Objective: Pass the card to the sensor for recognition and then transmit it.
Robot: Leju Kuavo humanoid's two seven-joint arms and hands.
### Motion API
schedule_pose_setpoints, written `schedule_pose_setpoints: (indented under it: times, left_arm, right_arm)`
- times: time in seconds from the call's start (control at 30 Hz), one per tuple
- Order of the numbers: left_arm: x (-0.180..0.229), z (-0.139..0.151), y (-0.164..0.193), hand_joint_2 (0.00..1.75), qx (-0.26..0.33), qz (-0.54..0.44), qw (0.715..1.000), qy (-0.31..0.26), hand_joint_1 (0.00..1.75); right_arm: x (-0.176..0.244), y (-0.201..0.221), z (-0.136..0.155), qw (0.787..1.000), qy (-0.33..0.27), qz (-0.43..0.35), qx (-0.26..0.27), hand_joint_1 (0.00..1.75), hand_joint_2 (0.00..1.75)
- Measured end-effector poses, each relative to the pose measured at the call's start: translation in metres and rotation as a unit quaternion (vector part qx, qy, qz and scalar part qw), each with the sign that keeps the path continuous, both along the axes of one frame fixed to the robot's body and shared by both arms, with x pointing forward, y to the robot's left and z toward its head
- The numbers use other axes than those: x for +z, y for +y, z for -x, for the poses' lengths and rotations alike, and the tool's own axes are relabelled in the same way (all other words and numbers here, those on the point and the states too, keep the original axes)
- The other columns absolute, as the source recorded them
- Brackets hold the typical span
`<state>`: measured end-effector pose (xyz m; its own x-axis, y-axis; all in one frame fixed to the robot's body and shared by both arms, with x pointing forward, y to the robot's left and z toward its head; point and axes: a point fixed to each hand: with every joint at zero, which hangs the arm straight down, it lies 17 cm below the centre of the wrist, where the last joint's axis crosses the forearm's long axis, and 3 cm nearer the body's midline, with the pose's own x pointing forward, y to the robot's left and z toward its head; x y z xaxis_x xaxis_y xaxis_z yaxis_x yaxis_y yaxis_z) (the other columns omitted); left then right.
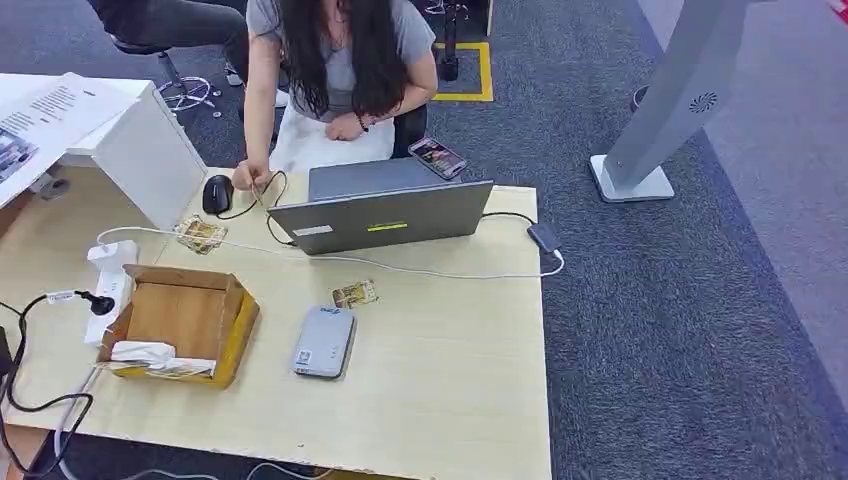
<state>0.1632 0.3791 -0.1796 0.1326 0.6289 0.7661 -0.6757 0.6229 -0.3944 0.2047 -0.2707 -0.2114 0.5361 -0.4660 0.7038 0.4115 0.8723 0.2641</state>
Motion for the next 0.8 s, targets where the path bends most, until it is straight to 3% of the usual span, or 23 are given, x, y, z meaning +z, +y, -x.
schedule_pose_setpoints:
  times: [0.37, 0.8]
  left_arm:
    - [0.043, -0.019, 0.002, 1.75, -0.001, -0.024, 0.996, -0.088, 0.0]
    - [0.056, -0.015, 0.01, 1.75, 0.013, -0.04, 0.994, -0.103, 0.0]
  right_arm:
    - [-0.004, -0.01, 0.01, 1.0, 0.011, 0.013, -0.021, 0.0, 1.75]
    - [-0.007, -0.013, 0.014, 0.999, 0.019, 0.019, -0.025, 0.0, 1.75]
